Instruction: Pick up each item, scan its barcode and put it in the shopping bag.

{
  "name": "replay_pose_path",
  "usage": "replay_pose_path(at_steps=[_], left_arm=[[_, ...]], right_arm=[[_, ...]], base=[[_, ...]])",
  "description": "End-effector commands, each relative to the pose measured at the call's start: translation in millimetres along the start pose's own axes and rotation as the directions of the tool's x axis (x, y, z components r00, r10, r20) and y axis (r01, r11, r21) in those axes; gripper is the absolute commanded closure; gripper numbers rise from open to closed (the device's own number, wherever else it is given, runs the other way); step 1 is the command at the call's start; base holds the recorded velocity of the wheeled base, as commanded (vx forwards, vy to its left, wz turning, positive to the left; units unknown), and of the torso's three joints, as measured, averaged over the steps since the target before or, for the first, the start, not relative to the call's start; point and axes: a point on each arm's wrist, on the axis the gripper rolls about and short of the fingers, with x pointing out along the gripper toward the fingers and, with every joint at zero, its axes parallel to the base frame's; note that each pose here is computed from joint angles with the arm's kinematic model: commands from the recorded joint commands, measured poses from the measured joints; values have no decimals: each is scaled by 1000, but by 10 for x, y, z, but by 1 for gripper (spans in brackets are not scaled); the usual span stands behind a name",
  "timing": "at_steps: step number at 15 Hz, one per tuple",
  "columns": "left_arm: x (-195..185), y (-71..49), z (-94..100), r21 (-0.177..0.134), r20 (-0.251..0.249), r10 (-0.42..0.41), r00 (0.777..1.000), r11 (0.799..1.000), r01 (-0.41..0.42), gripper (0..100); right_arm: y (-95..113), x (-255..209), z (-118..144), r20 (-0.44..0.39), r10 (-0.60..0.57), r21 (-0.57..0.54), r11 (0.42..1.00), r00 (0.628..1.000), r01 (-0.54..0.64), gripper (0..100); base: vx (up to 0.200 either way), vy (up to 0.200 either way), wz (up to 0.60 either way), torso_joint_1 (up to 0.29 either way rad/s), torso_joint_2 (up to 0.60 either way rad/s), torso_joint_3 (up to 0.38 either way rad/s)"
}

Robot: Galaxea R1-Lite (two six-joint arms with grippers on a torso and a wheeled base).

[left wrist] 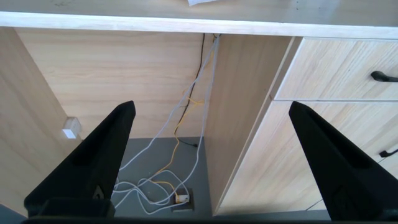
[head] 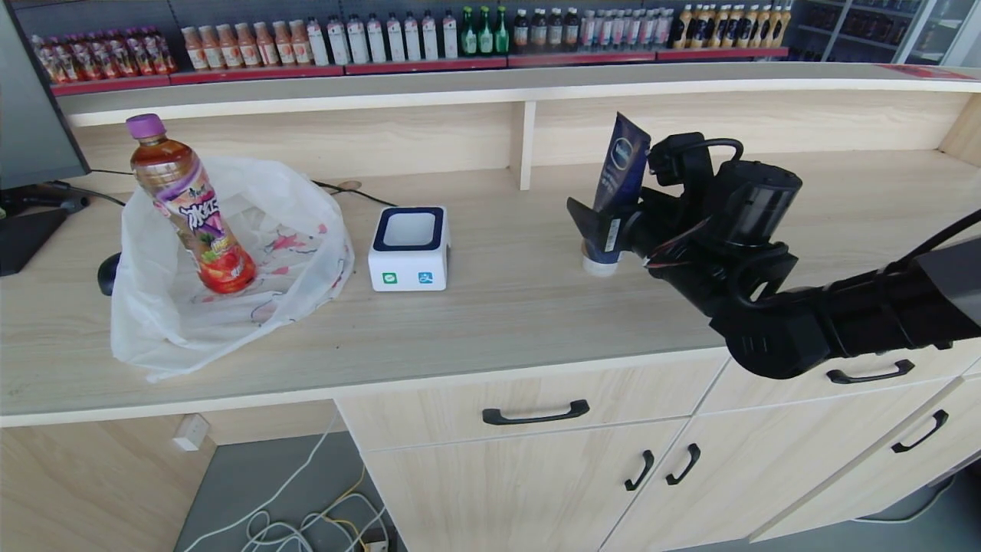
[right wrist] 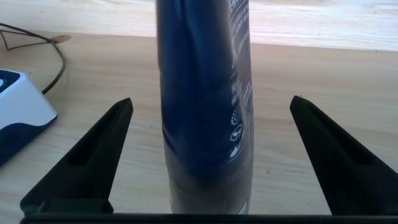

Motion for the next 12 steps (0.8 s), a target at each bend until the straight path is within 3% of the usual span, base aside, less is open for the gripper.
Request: replay_pose_path(at_steps=[1,10,11,12], left_arm=[[0,0,0,0,0,0,1000,1000,0,0],[0,0,0,0,0,2,1000,1000,-2,0],[0,1,0,0,0,0,1000,1000,0,0],[0,0,0,0,0,2,1000,1000,-2,0]], right_arm=[[1,18,-38,-2,-1,-1,1000,1000,1,0],[-19,71,-114,-14,-37,7,999,999,37,0],[-19,72,-110,-12,-37,8,999,999,37,100],[-19,72,-110,-12,-37,8,999,999,37,100]], base=[[0,0,0,0,0,0],[0,0,0,0,0,0],[0,0,0,0,0,0],[0,0,0,0,0,0]])
